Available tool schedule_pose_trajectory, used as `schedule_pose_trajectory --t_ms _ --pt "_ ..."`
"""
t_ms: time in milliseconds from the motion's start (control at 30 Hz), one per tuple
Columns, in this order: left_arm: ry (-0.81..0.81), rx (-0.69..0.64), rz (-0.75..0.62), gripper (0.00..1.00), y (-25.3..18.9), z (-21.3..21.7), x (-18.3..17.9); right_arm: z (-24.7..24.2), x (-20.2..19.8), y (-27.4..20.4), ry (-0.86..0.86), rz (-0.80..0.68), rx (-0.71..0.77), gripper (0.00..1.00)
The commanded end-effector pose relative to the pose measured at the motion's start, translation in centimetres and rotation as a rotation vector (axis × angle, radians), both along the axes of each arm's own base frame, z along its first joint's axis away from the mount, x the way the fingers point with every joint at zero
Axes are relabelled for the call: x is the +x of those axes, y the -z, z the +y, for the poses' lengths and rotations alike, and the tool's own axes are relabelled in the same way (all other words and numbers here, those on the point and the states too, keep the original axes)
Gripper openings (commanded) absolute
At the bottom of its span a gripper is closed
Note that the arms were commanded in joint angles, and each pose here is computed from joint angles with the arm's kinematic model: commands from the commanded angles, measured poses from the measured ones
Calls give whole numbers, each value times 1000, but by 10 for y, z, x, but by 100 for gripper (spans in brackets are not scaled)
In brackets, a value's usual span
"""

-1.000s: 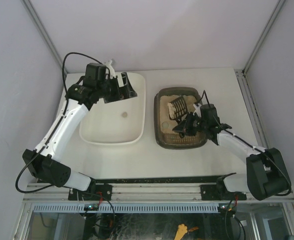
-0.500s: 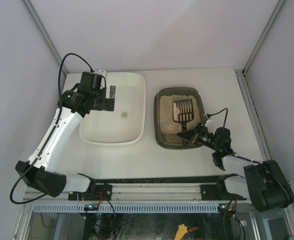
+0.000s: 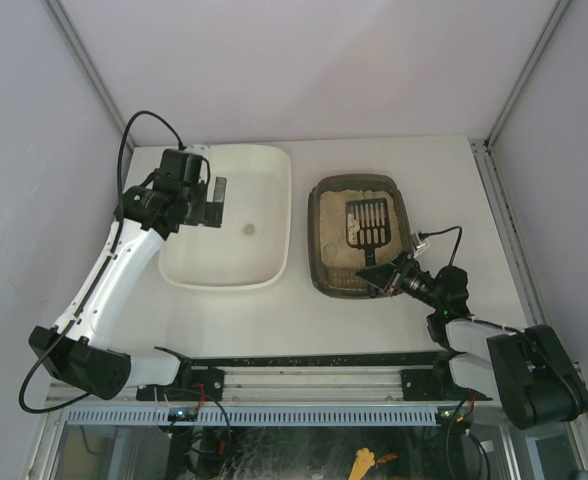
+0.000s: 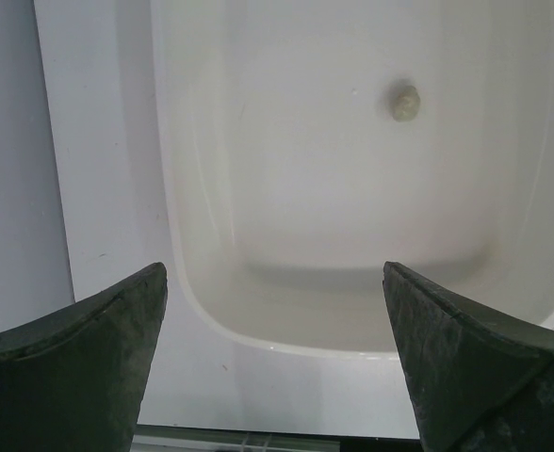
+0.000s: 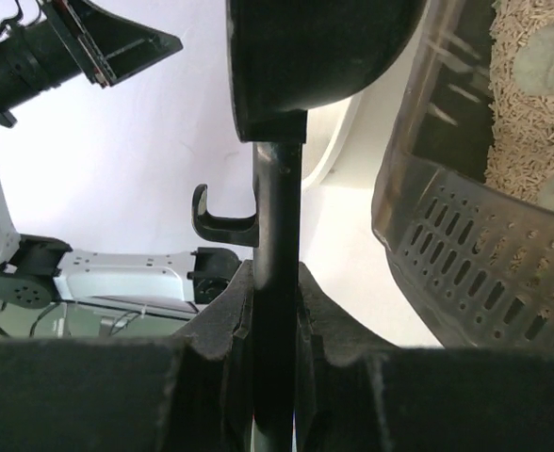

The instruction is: Clean the litter box

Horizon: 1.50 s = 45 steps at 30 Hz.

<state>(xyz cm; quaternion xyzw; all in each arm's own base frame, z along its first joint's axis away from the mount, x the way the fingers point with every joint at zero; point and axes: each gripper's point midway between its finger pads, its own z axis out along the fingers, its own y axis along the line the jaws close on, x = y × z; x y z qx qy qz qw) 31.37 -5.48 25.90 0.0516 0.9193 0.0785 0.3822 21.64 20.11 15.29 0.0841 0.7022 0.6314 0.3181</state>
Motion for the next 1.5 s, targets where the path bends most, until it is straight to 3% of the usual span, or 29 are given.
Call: schedule_pose_trajectory --t_ms 0,133,267,400,567,733,933,1133,1333,1467 --pt "1 3 -54 100 -10 3 2 -17 16 -13 58 2 59 0" --pt "5 3 -48 100 -6 3 2 -4 22 -8 -10 80 80 0" --pt "12 -4 -48 100 -5 2 1 -20 36 -2 63 112 116 0" --pt "11 3 -47 100 -4 3 1 1 37 -2 -8 113 102 0" --pt "22 3 -42 100 -3 2 0 -15 52 -7 47 138 179 0" --pt "23 3 -42 100 -3 2 1 12 45 -9 -63 126 157 0" --pt "27 6 -35 100 0 2 0 -15 54 -8 31 131 175 0" --pt "30 2 -30 100 2 0 1 21 37 -6 -117 124 121 0" --pt "33 4 -33 100 1 2 0 -13 48 -5 0 133 164 0" --pt "52 -5 -25 100 3 -1 -2 6 42 -3 -72 124 120 0"
